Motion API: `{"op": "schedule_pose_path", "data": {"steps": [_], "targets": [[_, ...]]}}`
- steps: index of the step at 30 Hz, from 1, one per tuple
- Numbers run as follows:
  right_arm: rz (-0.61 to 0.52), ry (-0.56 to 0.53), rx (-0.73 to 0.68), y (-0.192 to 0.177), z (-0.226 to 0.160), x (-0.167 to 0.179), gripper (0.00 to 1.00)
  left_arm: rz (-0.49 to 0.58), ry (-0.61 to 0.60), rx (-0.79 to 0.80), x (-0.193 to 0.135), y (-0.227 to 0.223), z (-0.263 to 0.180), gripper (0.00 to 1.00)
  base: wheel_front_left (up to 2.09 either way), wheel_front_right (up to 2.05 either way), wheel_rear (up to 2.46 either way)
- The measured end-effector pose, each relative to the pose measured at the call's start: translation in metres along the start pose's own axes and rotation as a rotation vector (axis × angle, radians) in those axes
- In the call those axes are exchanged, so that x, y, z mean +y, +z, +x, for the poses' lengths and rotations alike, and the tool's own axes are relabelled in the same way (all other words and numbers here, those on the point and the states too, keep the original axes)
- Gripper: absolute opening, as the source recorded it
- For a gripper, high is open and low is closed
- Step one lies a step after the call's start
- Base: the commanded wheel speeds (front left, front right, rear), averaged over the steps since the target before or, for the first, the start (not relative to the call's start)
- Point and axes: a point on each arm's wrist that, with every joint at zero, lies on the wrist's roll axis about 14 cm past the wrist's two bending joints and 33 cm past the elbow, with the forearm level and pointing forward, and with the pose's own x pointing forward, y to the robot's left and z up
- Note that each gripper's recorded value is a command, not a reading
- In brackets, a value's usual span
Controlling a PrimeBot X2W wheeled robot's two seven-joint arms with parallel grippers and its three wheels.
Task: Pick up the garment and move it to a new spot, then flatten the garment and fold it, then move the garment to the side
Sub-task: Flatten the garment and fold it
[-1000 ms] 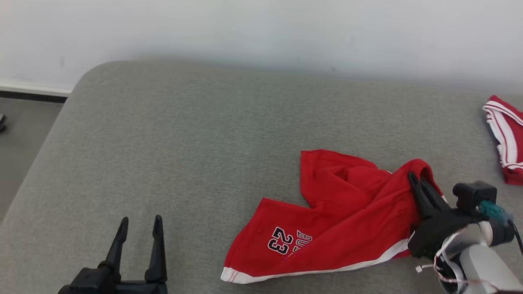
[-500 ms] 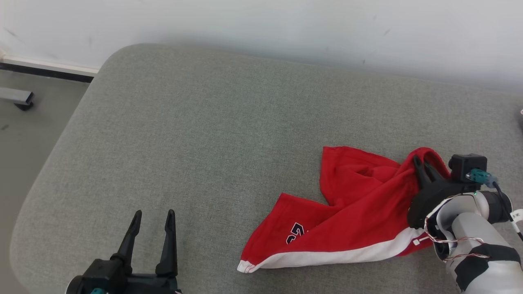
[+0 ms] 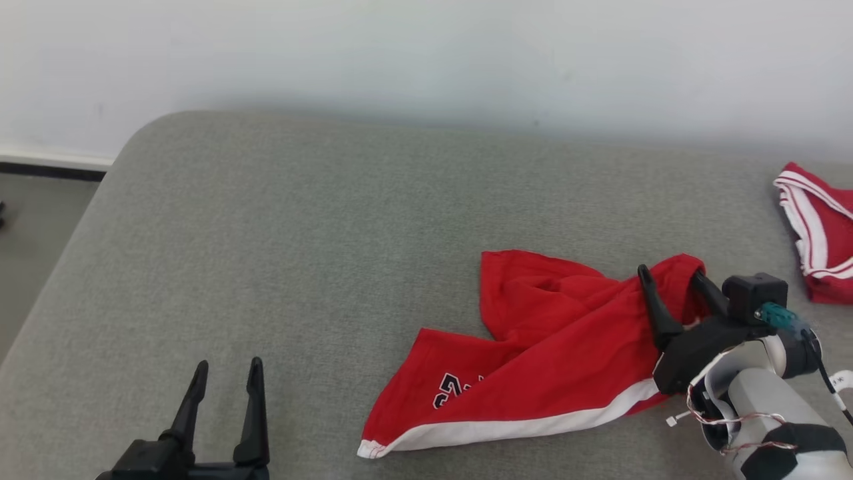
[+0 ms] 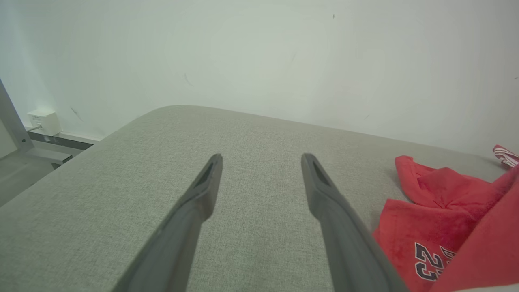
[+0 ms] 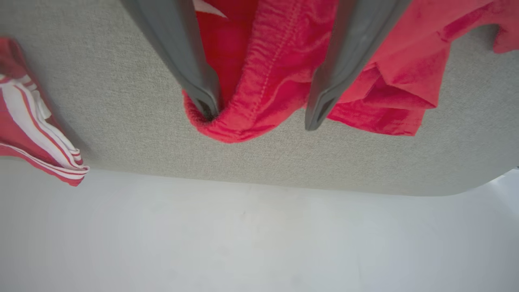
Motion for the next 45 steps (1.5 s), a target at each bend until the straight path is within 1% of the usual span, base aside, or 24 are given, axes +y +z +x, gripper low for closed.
{"op": "schedule_pose_path", "data": {"steps": [6, 12, 18, 22, 30, 35, 45], "targets": [[0.022, -0.030, -0.018, -0.002, -0.030, -0.015, 1.00, -0.001, -0.023, -0.009, -0.006, 0.002, 0.003, 1.00, 0.00, 0.00, 0.00], [0.061, -0.056, 0.011, -0.021, -0.055, -0.020, 1.00, 0.000, -0.059, -0.016, -0.017, 0.004, 0.005, 1.00, 0.00, 0.00, 0.00], [0.087, -0.066, -0.047, -0.010, -0.066, -0.023, 1.00, -0.002, -0.071, -0.021, -0.021, 0.005, 0.006, 1.00, 0.00, 0.00, 0.00], [0.111, -0.095, -0.098, -0.002, -0.079, -0.030, 1.00, -0.003, -0.074, -0.024, -0.022, 0.006, 0.004, 1.00, 0.00, 0.00, 0.00], [0.130, -0.175, -0.177, 0.001, -0.121, -0.043, 1.00, -0.001, -0.075, -0.031, -0.022, 0.008, -0.003, 1.00, 0.00, 0.00, 0.00], [0.138, -0.208, -0.225, 0.006, -0.144, -0.042, 1.00, 0.007, -0.076, -0.048, -0.022, 0.014, -0.004, 1.00, 0.00, 0.00, 0.00], [0.114, -0.216, -0.239, 0.001, -0.170, -0.026, 1.00, 0.032, -0.072, -0.069, -0.019, 0.021, -0.009, 1.00, 0.00, 0.00, 0.00]]}}
